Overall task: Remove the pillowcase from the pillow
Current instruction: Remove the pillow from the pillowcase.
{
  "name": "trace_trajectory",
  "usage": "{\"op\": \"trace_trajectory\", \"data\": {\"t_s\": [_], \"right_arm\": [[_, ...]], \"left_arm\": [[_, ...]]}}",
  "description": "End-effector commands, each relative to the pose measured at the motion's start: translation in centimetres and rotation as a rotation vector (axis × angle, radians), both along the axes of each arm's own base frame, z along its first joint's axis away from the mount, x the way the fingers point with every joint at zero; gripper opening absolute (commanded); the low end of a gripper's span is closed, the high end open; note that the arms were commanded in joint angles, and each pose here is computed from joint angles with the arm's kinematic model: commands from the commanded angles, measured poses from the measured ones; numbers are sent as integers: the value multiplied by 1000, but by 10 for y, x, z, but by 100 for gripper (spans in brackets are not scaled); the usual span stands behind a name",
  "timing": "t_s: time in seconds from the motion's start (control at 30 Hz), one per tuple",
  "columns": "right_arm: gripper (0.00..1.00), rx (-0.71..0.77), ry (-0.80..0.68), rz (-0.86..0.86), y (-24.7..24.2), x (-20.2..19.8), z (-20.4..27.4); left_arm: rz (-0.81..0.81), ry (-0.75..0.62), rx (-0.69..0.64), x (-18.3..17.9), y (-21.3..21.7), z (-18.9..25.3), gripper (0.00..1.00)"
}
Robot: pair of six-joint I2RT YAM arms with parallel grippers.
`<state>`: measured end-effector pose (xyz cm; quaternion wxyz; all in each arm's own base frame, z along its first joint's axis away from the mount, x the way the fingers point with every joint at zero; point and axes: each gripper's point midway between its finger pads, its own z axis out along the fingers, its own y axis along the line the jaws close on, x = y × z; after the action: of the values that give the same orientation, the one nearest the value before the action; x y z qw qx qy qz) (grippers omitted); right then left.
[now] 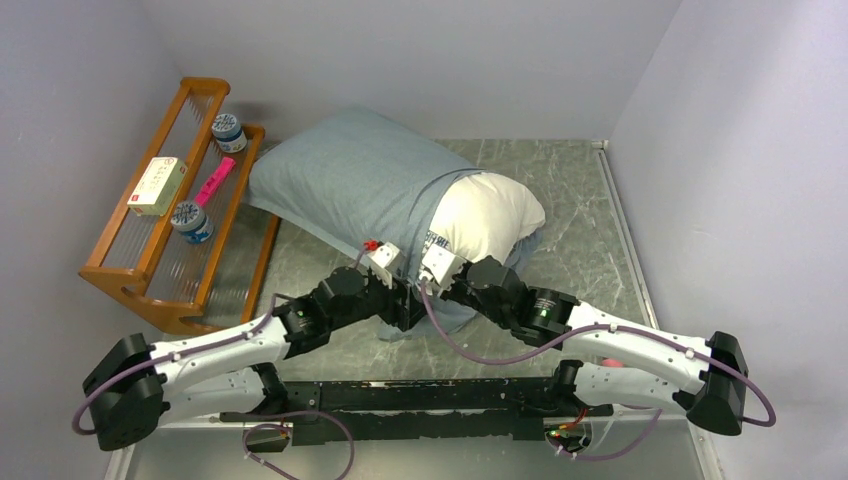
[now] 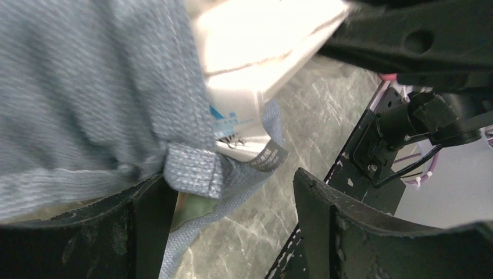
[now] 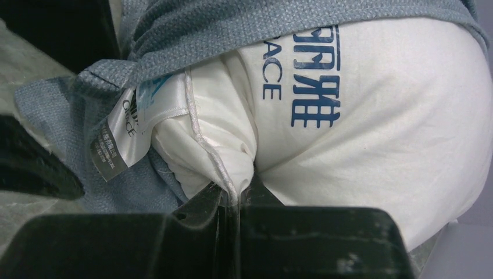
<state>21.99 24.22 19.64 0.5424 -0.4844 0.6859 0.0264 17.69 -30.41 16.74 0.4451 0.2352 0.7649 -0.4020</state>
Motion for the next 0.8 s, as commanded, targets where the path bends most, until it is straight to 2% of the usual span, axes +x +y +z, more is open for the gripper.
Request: {"op": "trace_trajectory", "data": {"t_s": [0.0,0.3,0.37,0.47,0.6,0.63,0.77], "right_arm": [[0,246,-128,-24,18,16,76],[0,293,-121,-9,16,12,82],[0,294,-118,-13,14,11,81],[0,294,-126,-29,6,9,84],[0,298,-157,-69,-13,9,95],[0,300,-165,-78,-18,8,98],[0,315,-194,-106,-35,5,111]], "left_arm": [[81,-16,-63,7,-11,5,76],[193,68,-149,21,-22,-9,76],[211,68,-153,26,-24,-11,72],[263,61,-105,37,-23,-15,53],[373,-9,-20,55,-5,-19,11],[408,-23,-4,60,1,-19,6],[516,-96,66,75,23,-15,5]]}}
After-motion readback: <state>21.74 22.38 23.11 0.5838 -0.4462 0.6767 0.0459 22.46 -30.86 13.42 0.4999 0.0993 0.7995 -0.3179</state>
